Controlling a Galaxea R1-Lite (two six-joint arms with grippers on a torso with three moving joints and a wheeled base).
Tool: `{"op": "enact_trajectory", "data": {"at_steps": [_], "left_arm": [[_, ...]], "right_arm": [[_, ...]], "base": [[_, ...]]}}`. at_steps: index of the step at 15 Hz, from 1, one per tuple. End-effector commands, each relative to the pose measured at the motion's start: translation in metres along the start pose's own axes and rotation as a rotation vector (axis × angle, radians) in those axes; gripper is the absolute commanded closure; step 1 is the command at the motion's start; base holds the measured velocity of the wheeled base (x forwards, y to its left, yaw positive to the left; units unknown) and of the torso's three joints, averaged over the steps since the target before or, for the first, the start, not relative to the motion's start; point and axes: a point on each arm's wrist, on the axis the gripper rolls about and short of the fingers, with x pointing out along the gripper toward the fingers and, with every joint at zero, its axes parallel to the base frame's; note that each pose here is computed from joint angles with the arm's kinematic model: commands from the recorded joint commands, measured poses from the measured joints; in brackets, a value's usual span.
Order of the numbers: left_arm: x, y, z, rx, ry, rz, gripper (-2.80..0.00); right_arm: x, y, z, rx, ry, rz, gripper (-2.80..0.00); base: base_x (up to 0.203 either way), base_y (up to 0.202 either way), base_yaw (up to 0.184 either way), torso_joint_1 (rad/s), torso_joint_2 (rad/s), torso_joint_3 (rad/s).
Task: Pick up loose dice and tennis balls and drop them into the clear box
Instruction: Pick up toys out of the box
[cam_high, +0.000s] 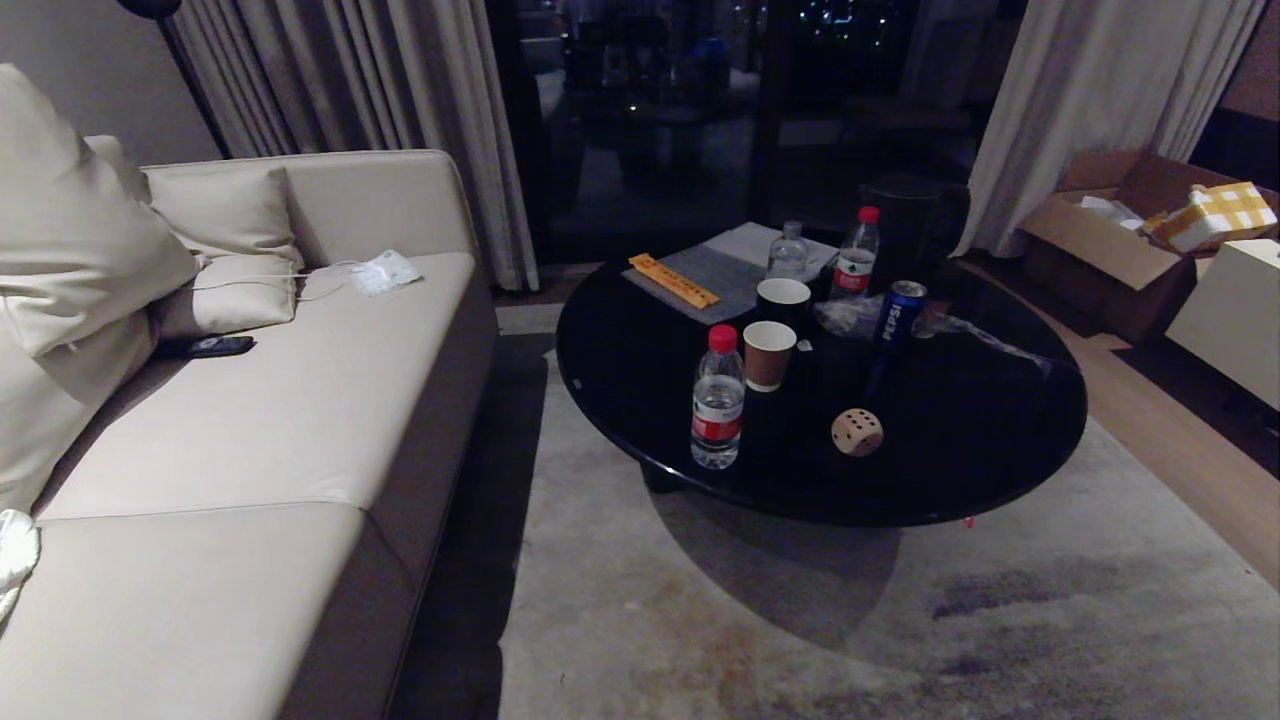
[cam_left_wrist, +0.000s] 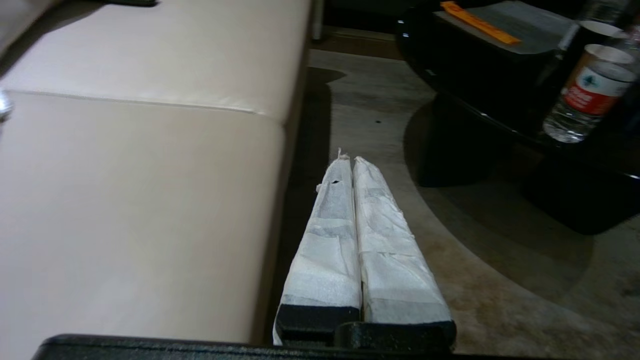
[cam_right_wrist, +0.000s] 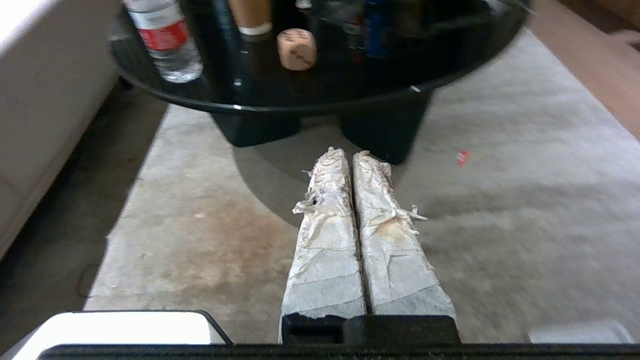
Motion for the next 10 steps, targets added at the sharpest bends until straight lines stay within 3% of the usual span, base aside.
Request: {"op": "enact_trajectory", "data": {"at_steps": [1,6,10], "left_arm": [[0.0002,0.0001,-0.0004,-0.001,0.003,0.001,0.0],[0.0002,0.0001,-0.0002,-0.008,0.001,0.004,0.0],[0.0002,0.0001,-0.0002,-0.01,0.001,0.004,0.0]], "right_arm": [[0.0001,0.0,0.0,-0.004,0.002,0.002,0.0],[0.0001,0.0,0.0,-0.001,0.002,0.002,0.0],[0.0001,0.0,0.0,0.0,0.002,0.002,0.0]], "base": [[-0.002,0.005,-0.075,0.002,0.0,0.002],[0.0,0.001,-0.012,0.001,0.0,0.001],[0.154,0.001,0.003,0.002,0.0,0.006]]}}
